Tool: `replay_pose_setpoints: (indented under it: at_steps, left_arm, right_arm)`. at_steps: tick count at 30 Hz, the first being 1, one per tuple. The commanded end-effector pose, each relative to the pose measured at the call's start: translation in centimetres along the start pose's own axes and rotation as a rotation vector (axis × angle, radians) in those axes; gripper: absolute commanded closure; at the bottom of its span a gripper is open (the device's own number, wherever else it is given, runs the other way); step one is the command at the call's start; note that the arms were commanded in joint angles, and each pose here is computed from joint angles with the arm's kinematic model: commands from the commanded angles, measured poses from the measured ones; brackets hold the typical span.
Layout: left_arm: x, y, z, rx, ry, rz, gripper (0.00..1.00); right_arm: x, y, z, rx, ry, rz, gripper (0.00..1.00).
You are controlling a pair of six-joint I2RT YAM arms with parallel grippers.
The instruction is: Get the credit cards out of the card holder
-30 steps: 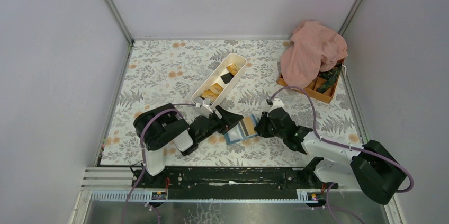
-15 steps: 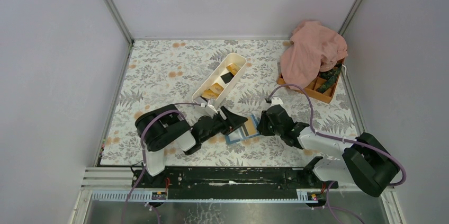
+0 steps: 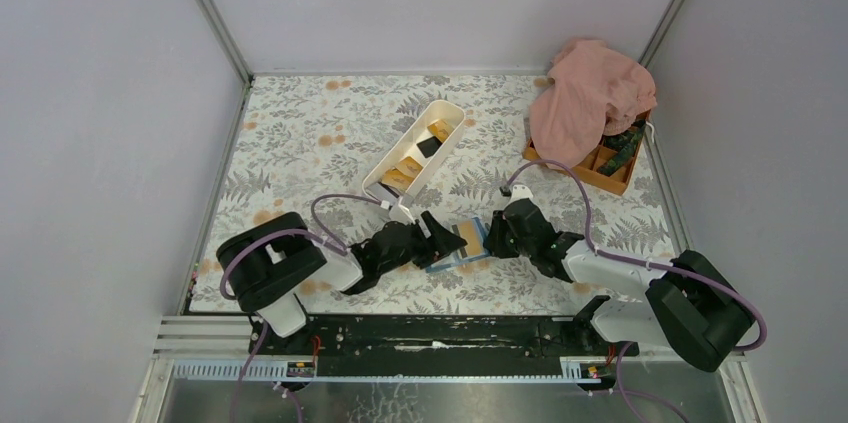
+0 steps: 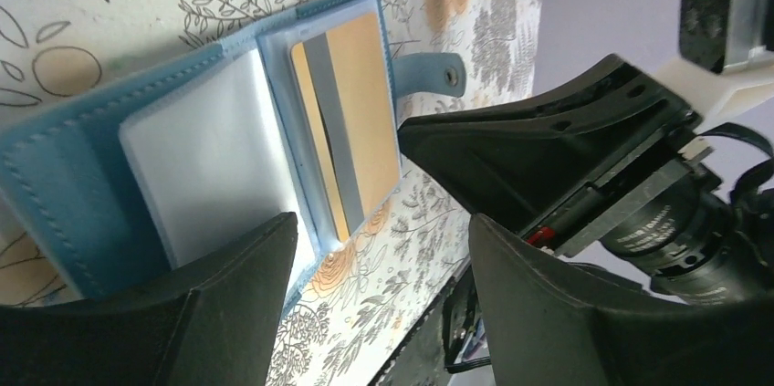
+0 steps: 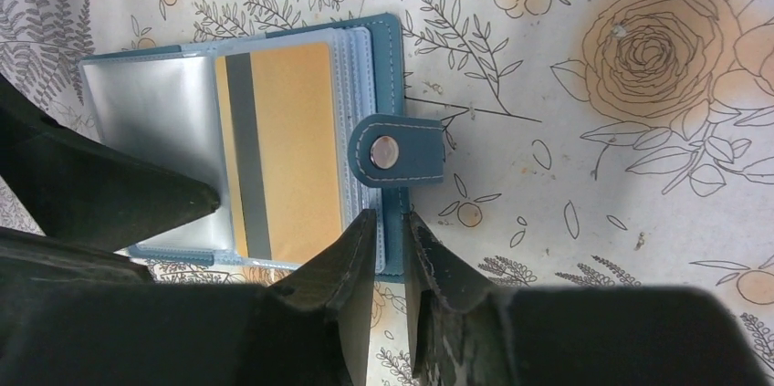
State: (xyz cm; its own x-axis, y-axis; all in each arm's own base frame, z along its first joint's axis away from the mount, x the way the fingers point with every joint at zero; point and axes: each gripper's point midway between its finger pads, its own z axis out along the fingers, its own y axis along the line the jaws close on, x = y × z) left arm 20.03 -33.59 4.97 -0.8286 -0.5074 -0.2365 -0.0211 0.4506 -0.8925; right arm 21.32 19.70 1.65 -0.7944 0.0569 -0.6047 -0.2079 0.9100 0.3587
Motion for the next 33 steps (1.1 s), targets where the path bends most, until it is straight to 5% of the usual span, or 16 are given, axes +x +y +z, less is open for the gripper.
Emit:
replay_pose_setpoints:
  at_steps: [1, 33]
  left_arm:
    - [0.5, 1.1, 0.5, -0.07, -0.001, 0.06, 0.23]
    - [-0.2, -5.0, 1.9, 0.13, -0.004, 0.1, 0.24]
  right_arm:
    - [-0.3, 0.7, -0.2, -0.052, -0.016, -0.002, 0.75]
    - [2.5, 0.0, 0.5, -0.063, 0.047, 0.01, 0.74]
